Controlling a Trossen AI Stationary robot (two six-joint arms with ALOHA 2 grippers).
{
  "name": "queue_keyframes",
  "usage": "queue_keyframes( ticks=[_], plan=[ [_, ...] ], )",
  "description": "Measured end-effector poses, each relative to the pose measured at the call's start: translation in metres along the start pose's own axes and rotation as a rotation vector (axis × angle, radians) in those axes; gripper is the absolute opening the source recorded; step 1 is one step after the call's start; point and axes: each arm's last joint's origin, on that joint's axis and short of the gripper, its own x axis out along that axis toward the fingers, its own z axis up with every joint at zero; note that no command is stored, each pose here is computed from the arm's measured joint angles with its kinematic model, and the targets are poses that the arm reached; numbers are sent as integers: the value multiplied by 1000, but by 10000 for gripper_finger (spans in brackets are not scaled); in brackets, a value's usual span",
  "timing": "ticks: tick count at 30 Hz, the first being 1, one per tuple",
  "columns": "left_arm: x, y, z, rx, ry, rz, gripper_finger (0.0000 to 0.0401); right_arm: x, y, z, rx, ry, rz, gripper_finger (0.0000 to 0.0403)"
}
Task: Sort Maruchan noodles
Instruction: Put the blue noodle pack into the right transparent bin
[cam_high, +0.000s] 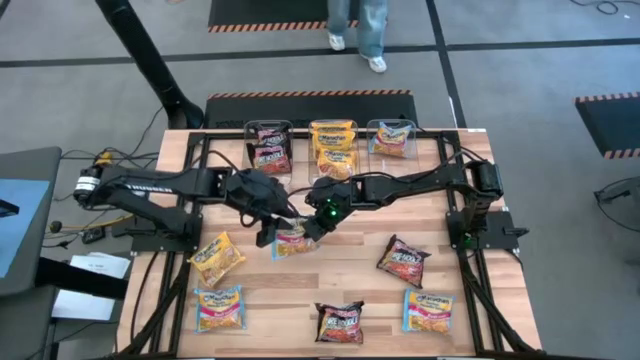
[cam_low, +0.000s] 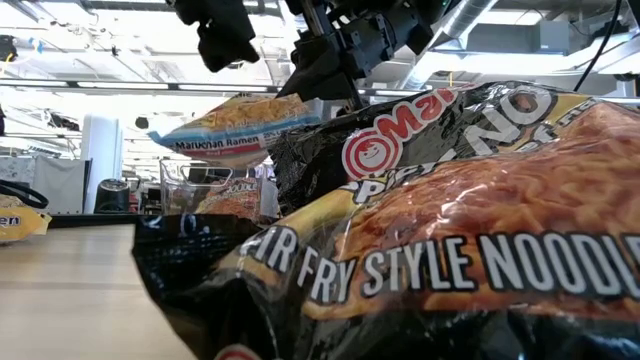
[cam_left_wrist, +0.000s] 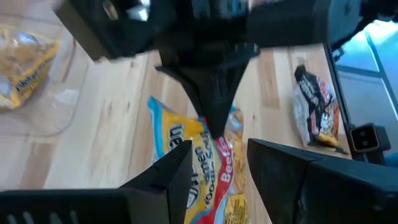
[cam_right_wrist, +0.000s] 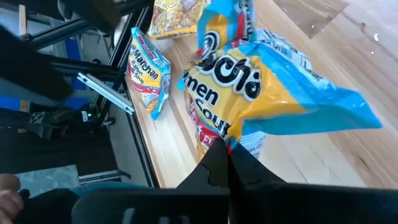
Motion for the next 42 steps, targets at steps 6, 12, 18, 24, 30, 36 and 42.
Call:
queue_keyframes(
  ticks=[6,12,18,24,30,36,42],
  plan=[
    [-12,5,13,-4,-19,23,142,0,-1,-1,-14,10,-15,0],
    [-35,12,25,-4,-21,62,142,-9,0,2,-49,1,-17,0],
    [-63,21,26,-1,-73,134,142,-31,2,7,-74,-27,-57,0],
    [-93,26,25,-6,-159,205,142,-74,0,11,-107,-78,-178,0],
    [-117,31,22,-3,-225,275,141,-120,2,15,-166,-162,-258,0],
    [-133,34,20,-12,-280,317,141,-163,-7,12,-196,-193,-394,0],
    [-137,40,20,-34,-296,373,141,-201,-19,12,-220,-208,-489,0]
  ],
)
